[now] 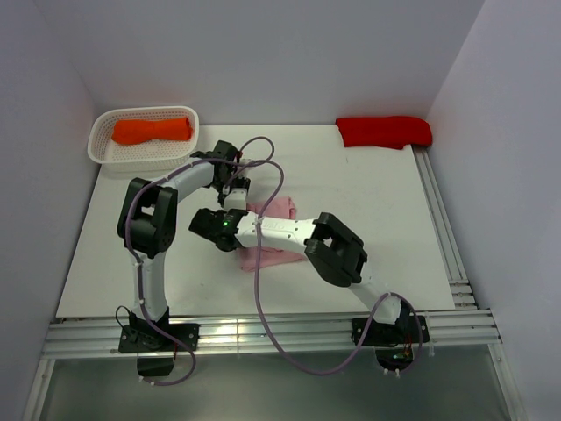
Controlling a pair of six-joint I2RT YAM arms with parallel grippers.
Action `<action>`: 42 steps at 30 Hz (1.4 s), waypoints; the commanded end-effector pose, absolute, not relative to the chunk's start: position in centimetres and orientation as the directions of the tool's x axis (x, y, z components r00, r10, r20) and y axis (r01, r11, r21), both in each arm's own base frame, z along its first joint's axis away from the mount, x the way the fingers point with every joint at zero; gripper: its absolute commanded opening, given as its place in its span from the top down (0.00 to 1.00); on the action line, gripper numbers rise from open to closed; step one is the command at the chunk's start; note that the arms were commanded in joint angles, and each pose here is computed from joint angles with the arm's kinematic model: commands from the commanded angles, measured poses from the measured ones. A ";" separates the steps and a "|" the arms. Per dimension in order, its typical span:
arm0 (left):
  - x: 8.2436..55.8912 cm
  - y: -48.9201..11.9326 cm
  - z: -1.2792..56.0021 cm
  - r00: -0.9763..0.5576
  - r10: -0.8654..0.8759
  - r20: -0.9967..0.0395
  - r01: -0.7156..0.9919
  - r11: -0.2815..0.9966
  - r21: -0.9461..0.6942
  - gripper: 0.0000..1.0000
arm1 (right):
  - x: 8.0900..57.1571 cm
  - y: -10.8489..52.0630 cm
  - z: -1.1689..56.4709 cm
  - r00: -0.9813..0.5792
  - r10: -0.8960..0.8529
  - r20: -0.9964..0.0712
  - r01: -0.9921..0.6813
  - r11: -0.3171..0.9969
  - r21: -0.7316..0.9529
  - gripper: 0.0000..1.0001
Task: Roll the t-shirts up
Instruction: Roll the tshirt
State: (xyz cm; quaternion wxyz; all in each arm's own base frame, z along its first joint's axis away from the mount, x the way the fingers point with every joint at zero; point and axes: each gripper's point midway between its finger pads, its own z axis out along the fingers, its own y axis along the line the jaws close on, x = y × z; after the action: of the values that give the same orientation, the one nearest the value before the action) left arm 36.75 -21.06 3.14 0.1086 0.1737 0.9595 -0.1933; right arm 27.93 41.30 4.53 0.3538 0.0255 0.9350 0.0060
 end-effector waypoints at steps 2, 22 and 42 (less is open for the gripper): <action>38.1 -19.8 1.6 -0.907 0.311 -0.285 0.381 0.893 -0.240 0.70 | 26.1 38.6 2.0 -0.782 -0.042 -0.622 0.061 0.988 -0.143 0.44; 37.8 -19.9 0.6 -0.908 0.330 -0.258 0.388 0.896 -0.218 0.83 | 27.9 39.5 8.3 -0.620 -0.139 -0.772 0.052 0.975 -0.217 0.43; 37.7 -20.1 0.5 -0.907 0.336 -0.255 0.393 0.892 -0.222 0.75 | 26.5 37.6 1.8 -0.724 -0.198 -0.661 0.051 0.940 -0.338 0.43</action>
State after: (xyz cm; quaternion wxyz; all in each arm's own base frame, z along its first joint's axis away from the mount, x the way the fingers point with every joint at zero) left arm 36.89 -21.48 3.11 0.1037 0.1785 0.9603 -0.1875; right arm 27.56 39.09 3.19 0.3960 -0.0448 0.9045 -0.1521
